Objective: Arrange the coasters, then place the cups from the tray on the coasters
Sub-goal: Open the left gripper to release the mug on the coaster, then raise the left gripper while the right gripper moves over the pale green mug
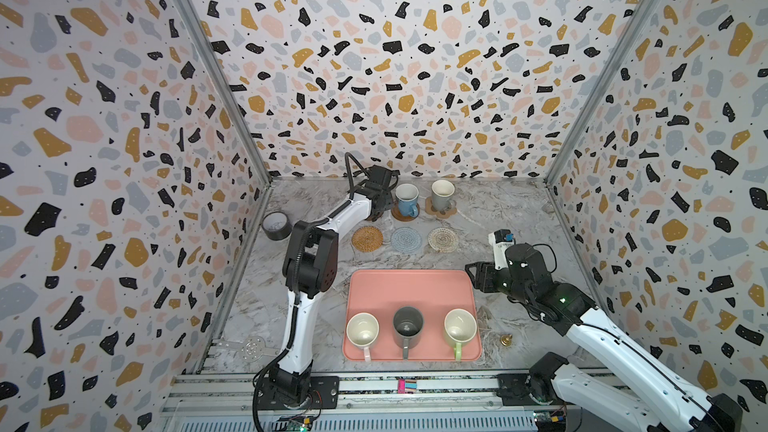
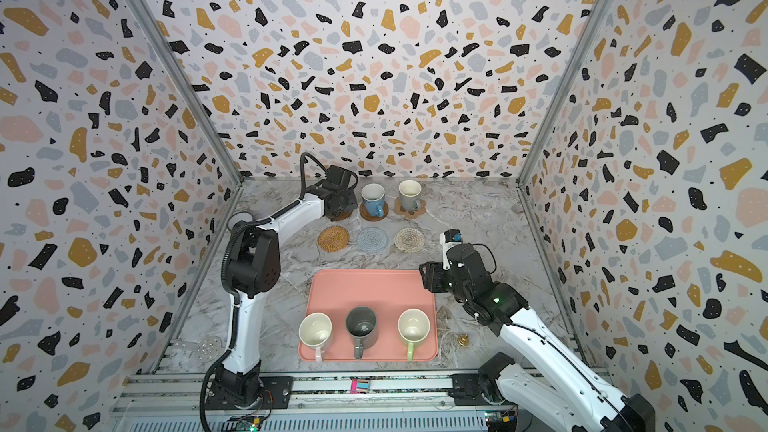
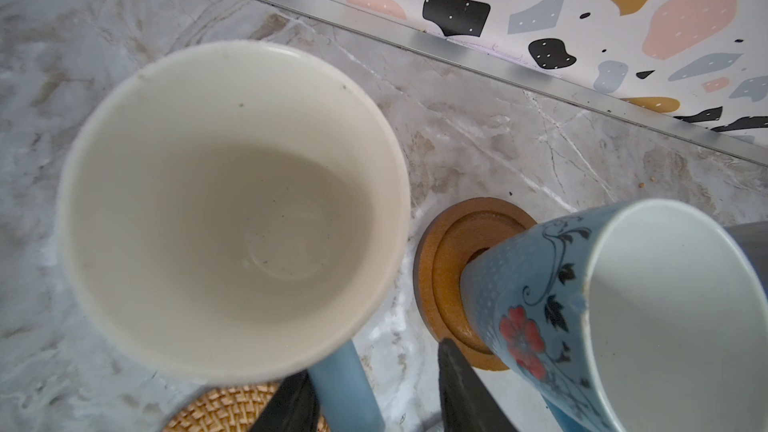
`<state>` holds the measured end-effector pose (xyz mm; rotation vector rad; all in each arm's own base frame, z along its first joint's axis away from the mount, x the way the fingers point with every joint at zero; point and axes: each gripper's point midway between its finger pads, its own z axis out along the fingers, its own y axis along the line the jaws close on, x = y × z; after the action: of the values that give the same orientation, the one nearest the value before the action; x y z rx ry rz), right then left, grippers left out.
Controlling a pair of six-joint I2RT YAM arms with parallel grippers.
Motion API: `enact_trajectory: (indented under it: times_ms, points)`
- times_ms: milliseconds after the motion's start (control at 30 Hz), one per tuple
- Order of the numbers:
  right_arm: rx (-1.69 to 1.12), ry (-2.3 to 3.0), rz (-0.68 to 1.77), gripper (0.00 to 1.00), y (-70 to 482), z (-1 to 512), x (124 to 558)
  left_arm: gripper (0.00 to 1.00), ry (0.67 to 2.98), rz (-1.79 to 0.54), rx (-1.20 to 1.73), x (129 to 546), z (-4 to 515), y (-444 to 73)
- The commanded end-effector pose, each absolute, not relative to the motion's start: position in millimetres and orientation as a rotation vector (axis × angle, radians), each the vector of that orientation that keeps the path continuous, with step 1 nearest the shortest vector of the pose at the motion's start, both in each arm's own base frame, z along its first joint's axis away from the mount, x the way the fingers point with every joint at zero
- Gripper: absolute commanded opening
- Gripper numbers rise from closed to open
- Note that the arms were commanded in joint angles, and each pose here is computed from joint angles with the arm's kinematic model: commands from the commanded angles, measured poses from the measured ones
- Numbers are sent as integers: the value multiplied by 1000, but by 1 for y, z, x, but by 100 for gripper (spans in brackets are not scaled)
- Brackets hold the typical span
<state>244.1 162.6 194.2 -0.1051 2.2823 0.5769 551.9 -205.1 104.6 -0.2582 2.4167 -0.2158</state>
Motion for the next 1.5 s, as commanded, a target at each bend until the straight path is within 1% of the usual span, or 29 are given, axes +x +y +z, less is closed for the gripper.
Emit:
enact_trajectory:
  times_ms: [0, 233, 433, 967, 1300, 1467]
  points:
    - [-86, 2277, 563, 62, 158, 199, 244, 50, 2368, -269, -219, 550, 128, -213]
    - [-95, 2282, 544, 62, 158, 199, 246, 57, 2363, -299, -200, 541, 134, -214]
    - [-91, 2284, 541, 62, 158, 200, 248, 62, 2359, -333, -182, 532, 139, -217]
    - [-93, 2291, 525, 62, 159, 203, 251, 65, 2320, -464, -107, 493, 170, -222]
    - [-109, 2314, 538, 62, 166, 200, 255, 65, 2239, -518, -115, 467, 199, -213]
    - [-107, 2330, 544, 62, 168, 198, 255, 66, 2235, -522, -116, 455, 200, -207]
